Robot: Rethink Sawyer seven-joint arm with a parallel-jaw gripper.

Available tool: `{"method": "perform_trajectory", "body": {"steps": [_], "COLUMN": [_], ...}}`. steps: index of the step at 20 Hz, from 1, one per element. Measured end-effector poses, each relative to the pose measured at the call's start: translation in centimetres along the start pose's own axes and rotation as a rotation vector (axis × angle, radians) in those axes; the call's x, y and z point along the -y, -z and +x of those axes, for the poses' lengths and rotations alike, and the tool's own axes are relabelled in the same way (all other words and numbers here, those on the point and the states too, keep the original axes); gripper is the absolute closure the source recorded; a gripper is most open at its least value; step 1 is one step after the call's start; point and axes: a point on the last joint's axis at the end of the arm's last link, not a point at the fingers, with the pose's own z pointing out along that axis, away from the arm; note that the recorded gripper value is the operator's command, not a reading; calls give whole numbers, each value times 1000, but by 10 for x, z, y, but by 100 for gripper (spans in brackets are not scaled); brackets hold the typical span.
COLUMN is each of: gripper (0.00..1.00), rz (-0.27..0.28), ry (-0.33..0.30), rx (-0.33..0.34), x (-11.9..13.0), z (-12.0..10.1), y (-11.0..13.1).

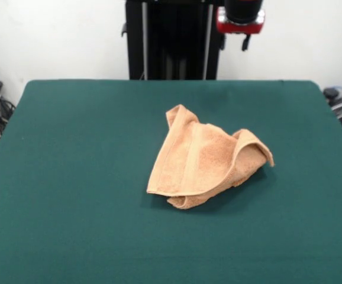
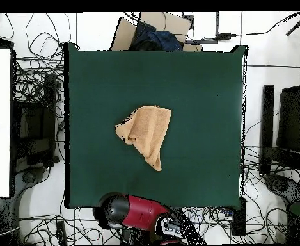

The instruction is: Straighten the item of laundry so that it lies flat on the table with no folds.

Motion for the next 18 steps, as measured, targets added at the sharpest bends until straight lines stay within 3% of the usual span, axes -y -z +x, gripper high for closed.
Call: {"method": "perform_trajectory", "body": {"steps": [9, 18], "gripper": [0, 0], "rz": [-10, -10], "ry": [-2, -1], "rx": [-3, 42], "x": [2, 5], "z": [-28, -62], "y": [11, 16]}}
